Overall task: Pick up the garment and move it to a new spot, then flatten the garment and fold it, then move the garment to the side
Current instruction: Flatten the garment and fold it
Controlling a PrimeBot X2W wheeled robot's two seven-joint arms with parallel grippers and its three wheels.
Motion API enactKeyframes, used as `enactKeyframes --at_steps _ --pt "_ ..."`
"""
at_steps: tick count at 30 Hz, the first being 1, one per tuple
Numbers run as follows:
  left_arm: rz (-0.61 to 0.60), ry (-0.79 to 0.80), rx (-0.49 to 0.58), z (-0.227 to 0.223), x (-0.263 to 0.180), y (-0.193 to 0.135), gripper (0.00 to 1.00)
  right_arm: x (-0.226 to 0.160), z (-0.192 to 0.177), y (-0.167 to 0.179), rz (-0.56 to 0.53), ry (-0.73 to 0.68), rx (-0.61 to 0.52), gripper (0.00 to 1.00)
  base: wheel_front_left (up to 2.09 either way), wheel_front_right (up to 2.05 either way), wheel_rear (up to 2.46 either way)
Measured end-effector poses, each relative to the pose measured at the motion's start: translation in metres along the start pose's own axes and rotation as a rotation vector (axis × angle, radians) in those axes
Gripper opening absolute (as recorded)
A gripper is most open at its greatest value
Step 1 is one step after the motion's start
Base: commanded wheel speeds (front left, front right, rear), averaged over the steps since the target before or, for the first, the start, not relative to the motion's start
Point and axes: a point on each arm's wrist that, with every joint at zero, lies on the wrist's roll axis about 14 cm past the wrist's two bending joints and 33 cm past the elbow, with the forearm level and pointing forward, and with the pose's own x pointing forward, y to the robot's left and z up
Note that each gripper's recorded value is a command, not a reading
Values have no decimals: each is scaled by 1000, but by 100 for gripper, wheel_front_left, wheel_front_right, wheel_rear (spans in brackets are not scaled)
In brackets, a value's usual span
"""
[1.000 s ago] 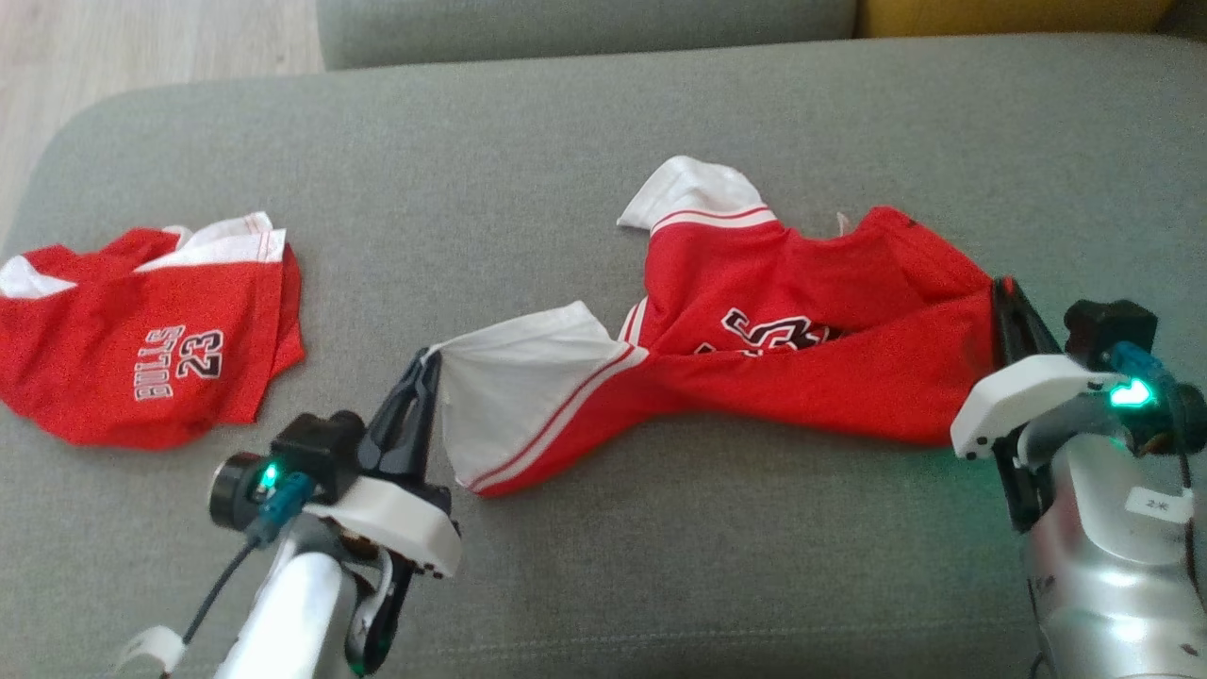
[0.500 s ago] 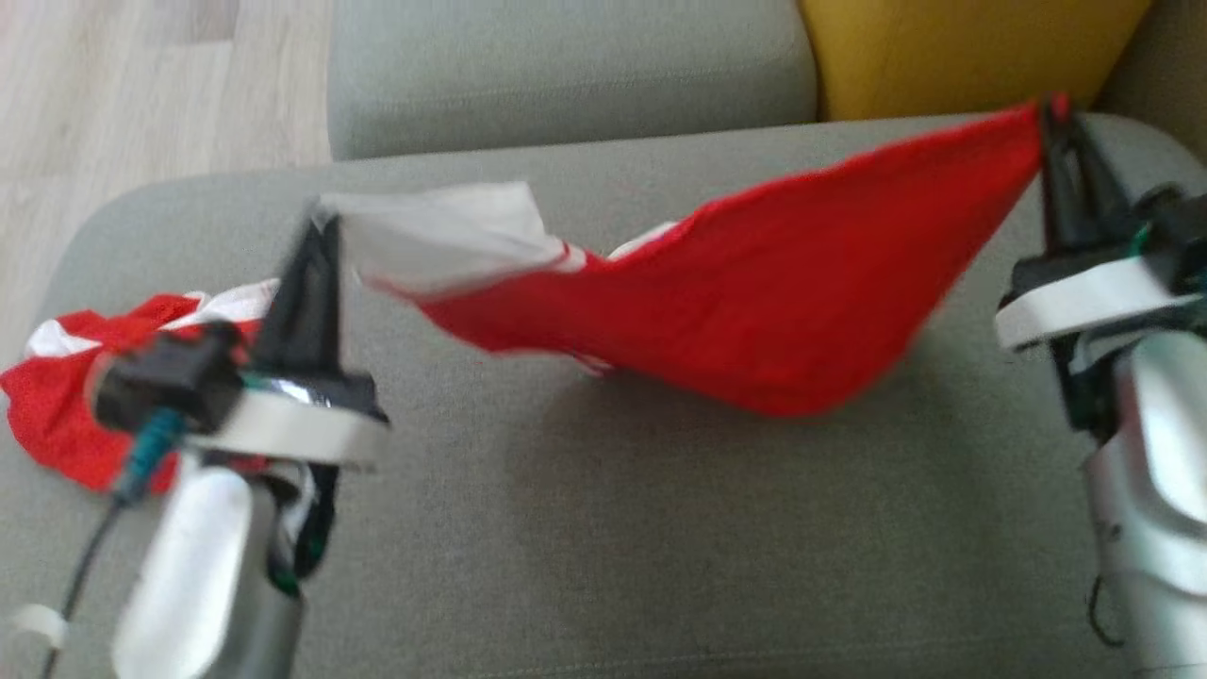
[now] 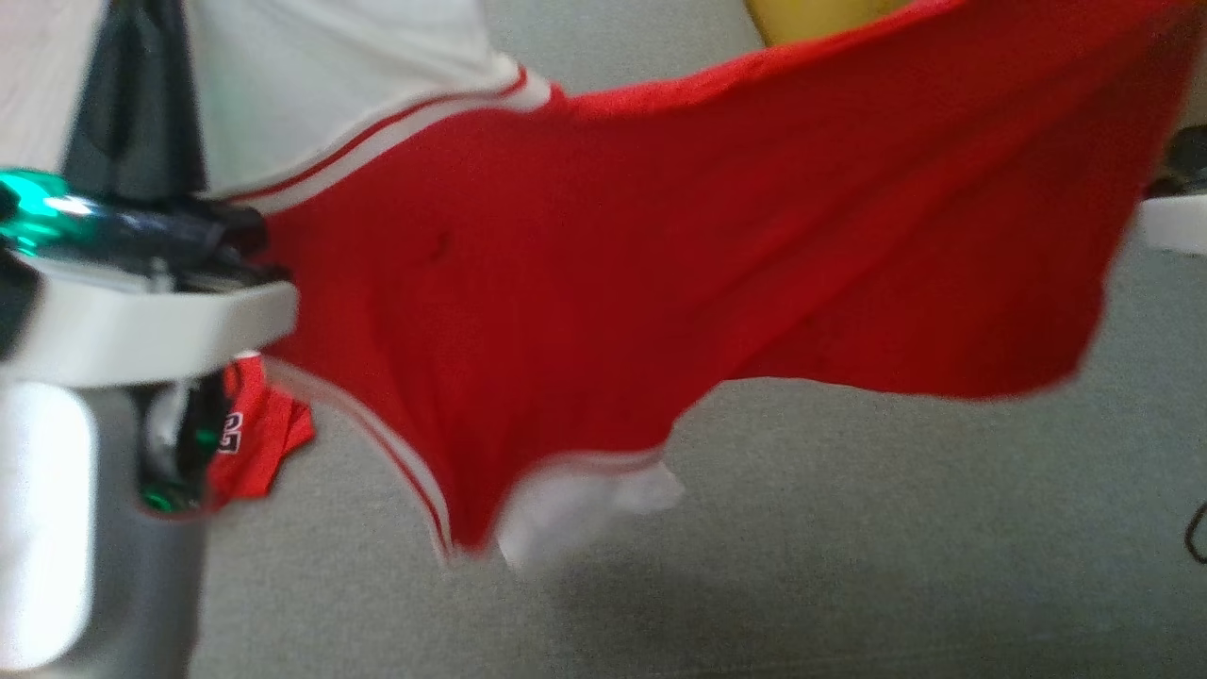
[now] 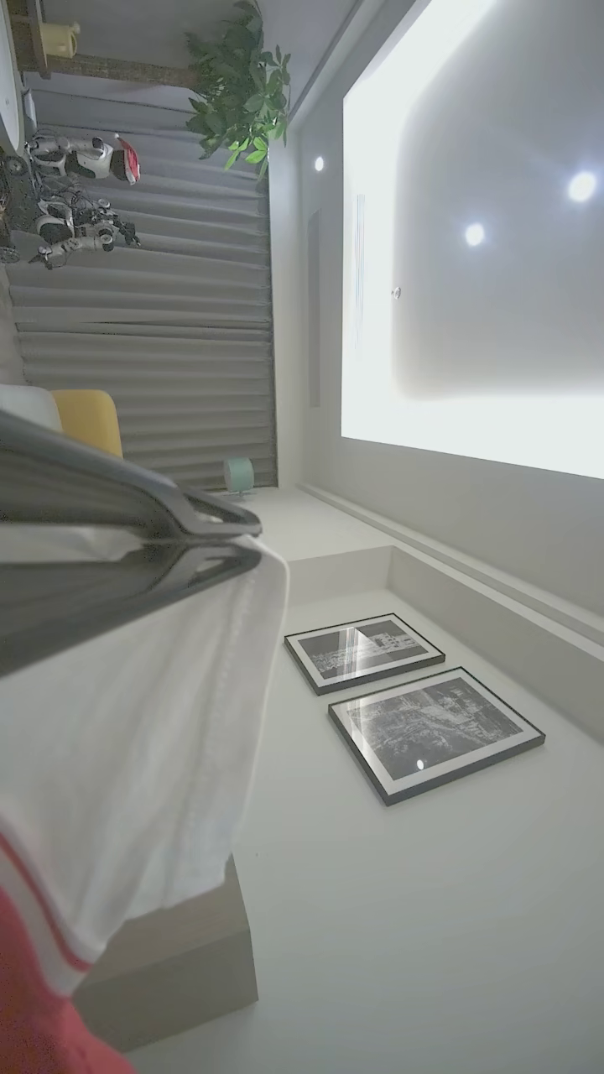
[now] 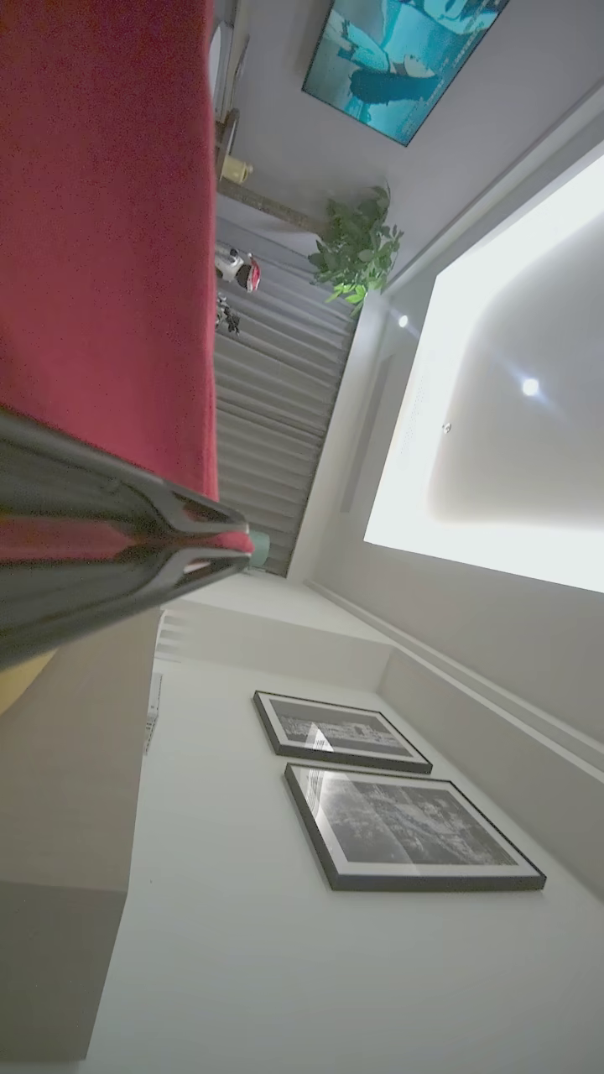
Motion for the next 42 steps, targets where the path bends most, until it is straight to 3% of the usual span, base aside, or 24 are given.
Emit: enactKeyframes --at_steps 5,9,13,20,28,33,37,42 --pt "-36 3 23 8 12 1 0 -1 14 -11 -29 2 -23 0 0 0 0" --pt "-84 94 25 -18 27 0 0 0 -16 -10 -26 118 1 0 0 0 0" --pt "-134 235 9 -74 38 -3 0 11 -63 -1 6 246 37 0 0 0 0" --pt "-170 240 64 -147 118 14 0 108 -115 10 66 262 12 0 0 0 0" --pt "-82 222 44 -228 162 41 0 167 -203 -5 -27 289 61 0 0 0 0" --pt "-65 342 51 -280 140 53 0 158 -266 30 -1 393 152 0 0 0 0" --pt "-73 449 55 -316 109 56 0 139 -305 39 -22 464 207 0 0 0 0" --pt "-107 646 41 -366 37 46 0 75 -361 67 -12 638 261 0 0 0 0"
